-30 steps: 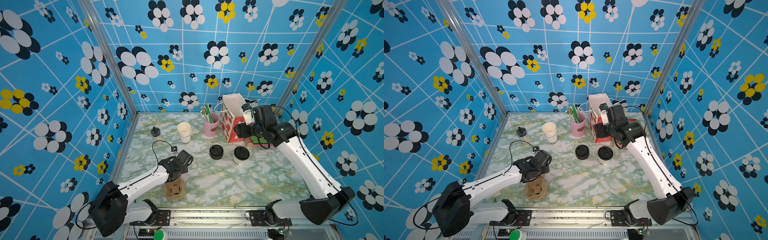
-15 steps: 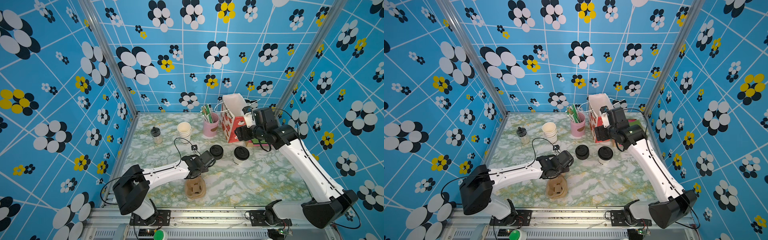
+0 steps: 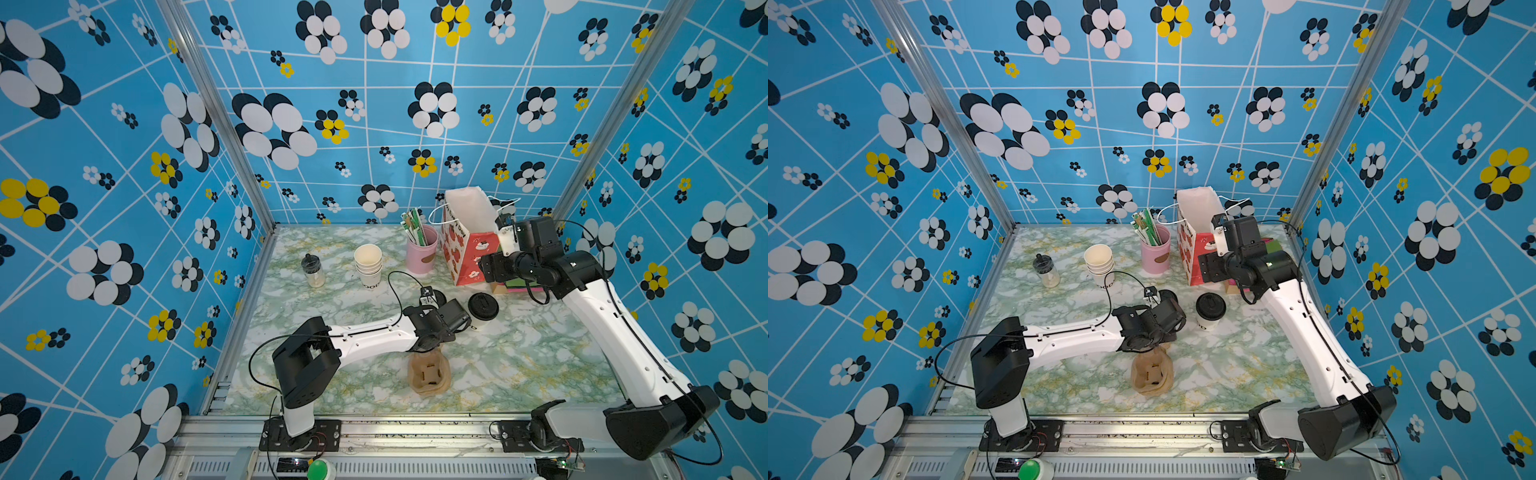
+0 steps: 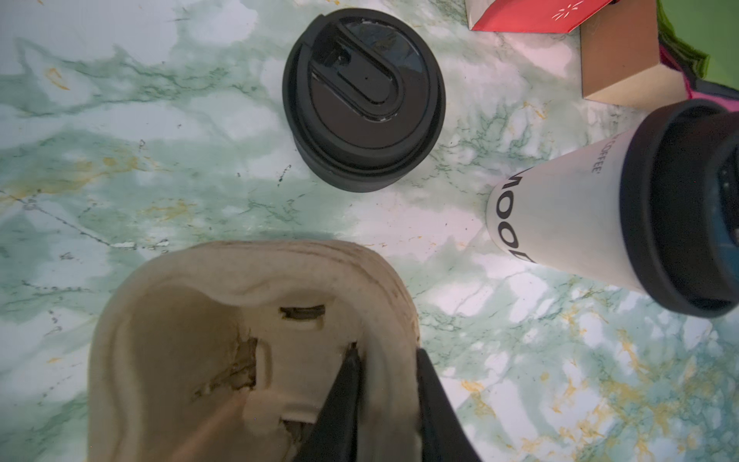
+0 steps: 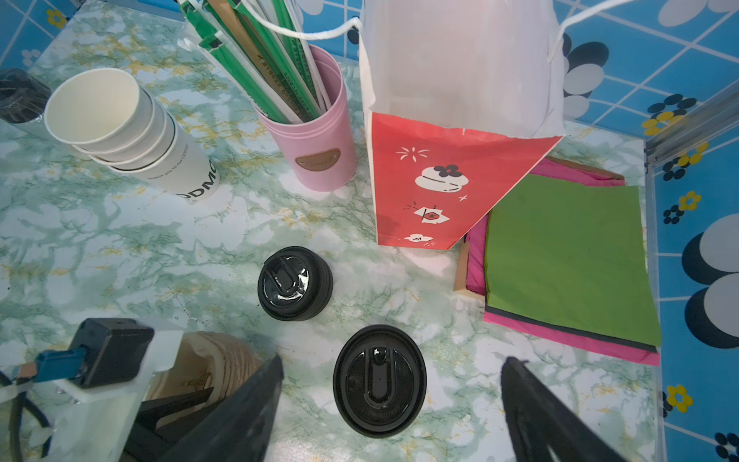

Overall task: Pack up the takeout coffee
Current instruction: 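Carry the cup carrier with the left gripper toward the two lidded cups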

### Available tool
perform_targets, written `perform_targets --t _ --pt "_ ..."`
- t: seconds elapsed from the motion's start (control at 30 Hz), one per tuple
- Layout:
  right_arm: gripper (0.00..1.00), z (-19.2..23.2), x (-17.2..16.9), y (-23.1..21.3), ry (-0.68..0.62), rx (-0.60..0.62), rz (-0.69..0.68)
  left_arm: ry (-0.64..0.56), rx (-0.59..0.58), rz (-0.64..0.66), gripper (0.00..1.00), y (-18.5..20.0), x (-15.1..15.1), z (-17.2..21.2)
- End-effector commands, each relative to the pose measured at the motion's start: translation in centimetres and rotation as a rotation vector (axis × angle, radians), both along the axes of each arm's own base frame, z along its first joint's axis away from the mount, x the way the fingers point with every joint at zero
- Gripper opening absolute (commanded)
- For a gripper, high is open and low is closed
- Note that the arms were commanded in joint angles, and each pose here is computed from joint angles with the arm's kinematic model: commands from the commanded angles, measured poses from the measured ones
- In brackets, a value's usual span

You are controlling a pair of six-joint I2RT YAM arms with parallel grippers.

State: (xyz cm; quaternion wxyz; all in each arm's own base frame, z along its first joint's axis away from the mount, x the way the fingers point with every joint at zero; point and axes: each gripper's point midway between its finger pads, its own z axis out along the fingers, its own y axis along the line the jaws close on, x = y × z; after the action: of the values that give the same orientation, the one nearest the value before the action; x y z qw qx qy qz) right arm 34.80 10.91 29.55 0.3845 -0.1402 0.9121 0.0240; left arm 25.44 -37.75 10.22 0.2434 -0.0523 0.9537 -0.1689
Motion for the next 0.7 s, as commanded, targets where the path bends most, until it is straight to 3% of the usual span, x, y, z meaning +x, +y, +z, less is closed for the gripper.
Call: perform_targets --t 0.0,0.37,0.67 --pt "0.88 -0.7 -0.1 -0.3 0.02 0.012 -0.012 0.034 -0.026 -0.004 0.01 -2.1 -0.5 0.1" --pt "0.91 -2.0 0.7 -0.2 0.055 0.012 -0.013 0.091 -0.084 0.008 0.11 -5.7 -0.3 -1.0" --pt "0.95 -1.6 0.8 -0.3 0.05 0.017 -0.018 0.047 -0.116 -0.011 0.41 -6.3 0.0 0.5"
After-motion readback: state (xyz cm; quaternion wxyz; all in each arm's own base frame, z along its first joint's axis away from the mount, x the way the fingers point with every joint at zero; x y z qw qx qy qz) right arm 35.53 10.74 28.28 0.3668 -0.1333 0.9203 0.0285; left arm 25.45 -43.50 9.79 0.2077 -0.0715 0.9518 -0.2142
